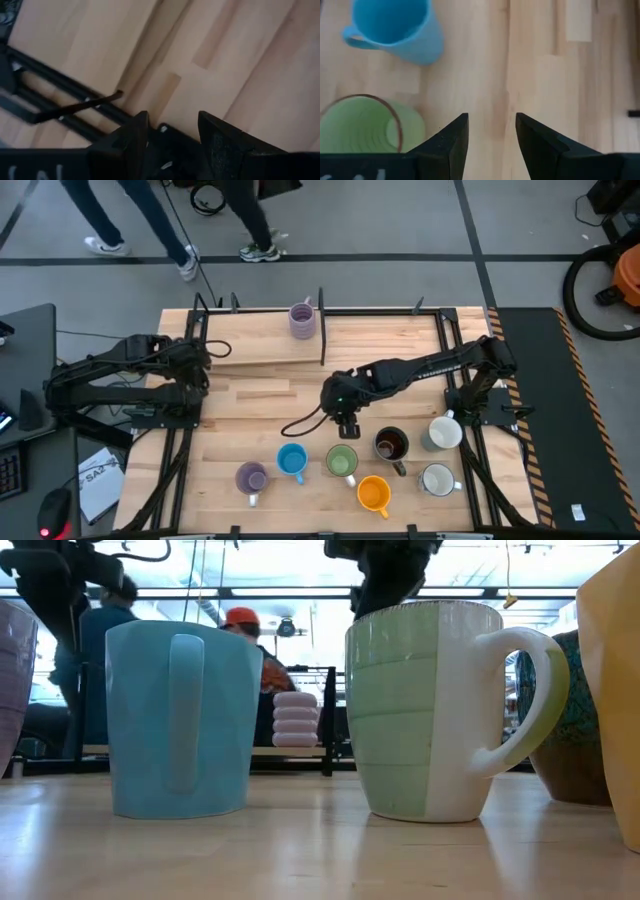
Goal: Place coffee mugs
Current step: Put the green mug on the shelf
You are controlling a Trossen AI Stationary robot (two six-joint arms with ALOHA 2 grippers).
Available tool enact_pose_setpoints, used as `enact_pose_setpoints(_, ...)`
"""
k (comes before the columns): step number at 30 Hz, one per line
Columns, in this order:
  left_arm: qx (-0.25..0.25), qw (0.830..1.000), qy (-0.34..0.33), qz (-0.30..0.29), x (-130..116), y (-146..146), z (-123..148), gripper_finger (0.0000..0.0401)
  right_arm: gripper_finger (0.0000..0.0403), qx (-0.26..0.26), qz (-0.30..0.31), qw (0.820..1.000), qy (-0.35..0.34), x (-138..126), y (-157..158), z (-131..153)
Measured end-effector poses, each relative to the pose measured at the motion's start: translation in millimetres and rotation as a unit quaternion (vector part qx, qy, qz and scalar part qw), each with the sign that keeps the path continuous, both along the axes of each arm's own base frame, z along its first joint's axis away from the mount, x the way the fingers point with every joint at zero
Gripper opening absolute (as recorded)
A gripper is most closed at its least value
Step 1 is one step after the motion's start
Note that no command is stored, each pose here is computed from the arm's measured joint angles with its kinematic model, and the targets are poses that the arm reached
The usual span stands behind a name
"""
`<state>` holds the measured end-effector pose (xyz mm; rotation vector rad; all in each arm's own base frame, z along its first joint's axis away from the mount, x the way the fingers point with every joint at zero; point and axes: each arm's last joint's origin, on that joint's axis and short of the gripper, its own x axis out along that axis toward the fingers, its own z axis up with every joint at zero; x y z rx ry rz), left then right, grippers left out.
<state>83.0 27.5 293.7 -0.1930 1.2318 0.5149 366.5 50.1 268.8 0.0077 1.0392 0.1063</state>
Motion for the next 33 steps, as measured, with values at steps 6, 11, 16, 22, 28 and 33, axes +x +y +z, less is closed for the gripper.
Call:
enact_pose_setpoints(6, 0.01, 0.998, -0.044, -0.033, 8.7, 1.5, 3.3, 0.0181, 0.017, 0.023, 0.019, 1.0, 0.003, 8.6, 7.6, 1.6)
enact_pose_setpoints(11, 0.029, 0.994, -0.087, -0.056, 17.4, 3.6, 7.5, 0.0181, 0.0169, 0.028, 0.018, 0.999, 0.036, 13.4, 17.1, 0.1)
enact_pose_setpoints(16, 0.046, 0.989, -0.124, -0.066, 24.2, 5.3, 11.8, 0.0181, 0.0169, 0.025, 0.027, 0.997, 0.067, 20.5, 30.2, 3.4)
enact_pose_setpoints(22, 0.055, 0.985, -0.148, -0.067, 28.7, 6.5, 14.7, 0.0181, 0.0169, 0.03, 0.046, 0.994, 0.094, 27.8, 42.8, 2.7)
enact_pose_setpoints(28, 0.065, 0.982, -0.166, -0.064, 31.4, 7.4, 17.2, 0.0181, 0.0169, 0.024, 0.08, 0.987, 0.134, 30.6, 57.1, -9.9)
enact_pose_setpoints(33, 0.066, 0.981, -0.168, -0.064, 31.9, 7.6, 17.5, 0.0181, 0.0169, 0.025, 0.099, 0.984, 0.147, 30.3, 65.6, -17.0)
